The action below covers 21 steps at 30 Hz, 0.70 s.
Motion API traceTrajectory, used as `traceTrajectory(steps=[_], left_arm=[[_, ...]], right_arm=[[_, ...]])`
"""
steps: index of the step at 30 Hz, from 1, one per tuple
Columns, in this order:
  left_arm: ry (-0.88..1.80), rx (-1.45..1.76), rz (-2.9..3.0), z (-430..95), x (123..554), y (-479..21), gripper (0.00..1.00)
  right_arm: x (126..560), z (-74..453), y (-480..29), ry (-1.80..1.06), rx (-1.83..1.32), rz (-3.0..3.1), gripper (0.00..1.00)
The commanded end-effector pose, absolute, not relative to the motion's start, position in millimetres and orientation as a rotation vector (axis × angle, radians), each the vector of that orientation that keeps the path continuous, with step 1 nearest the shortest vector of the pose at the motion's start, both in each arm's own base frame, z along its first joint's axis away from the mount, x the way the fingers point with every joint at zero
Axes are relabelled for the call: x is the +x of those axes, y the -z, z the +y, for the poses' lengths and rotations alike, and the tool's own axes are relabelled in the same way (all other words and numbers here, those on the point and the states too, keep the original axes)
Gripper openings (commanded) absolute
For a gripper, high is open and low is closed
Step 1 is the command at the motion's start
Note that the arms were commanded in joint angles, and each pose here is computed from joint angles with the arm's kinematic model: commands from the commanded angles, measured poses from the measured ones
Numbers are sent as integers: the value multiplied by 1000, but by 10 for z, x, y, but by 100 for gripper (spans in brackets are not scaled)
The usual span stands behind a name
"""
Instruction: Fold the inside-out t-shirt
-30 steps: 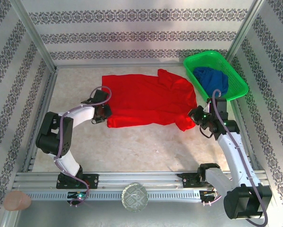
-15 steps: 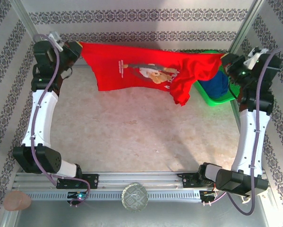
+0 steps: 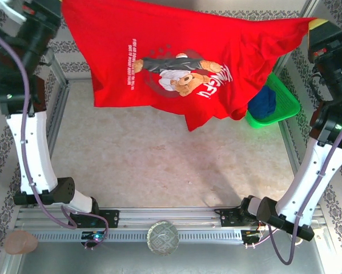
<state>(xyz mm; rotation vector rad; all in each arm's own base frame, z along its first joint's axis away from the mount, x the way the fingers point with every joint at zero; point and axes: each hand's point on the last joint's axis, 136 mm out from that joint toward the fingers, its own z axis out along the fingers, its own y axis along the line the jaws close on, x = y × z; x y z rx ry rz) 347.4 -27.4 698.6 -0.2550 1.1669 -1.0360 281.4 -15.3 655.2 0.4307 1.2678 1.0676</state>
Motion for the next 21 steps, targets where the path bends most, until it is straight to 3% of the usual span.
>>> traceTrajectory(steps=[1, 8, 17, 21], left_arm=[[1015, -453, 1305, 21, 4150, -6400, 0], [1086, -545, 1497, 70, 5088, -5544, 0], [1212, -657, 1363, 424, 5886, -5426, 0], [1268, -677, 1239, 554, 5975, -5543, 0]], right_arm=[[3143, -260, -6389, -1105, 491, 1289, 0], [3797, -230, -5960, -1131, 550, 1399, 0], [4606, -174, -6272, -1169, 508, 1386, 0], [4707, -250, -6519, -1266, 506, 1254, 0]])
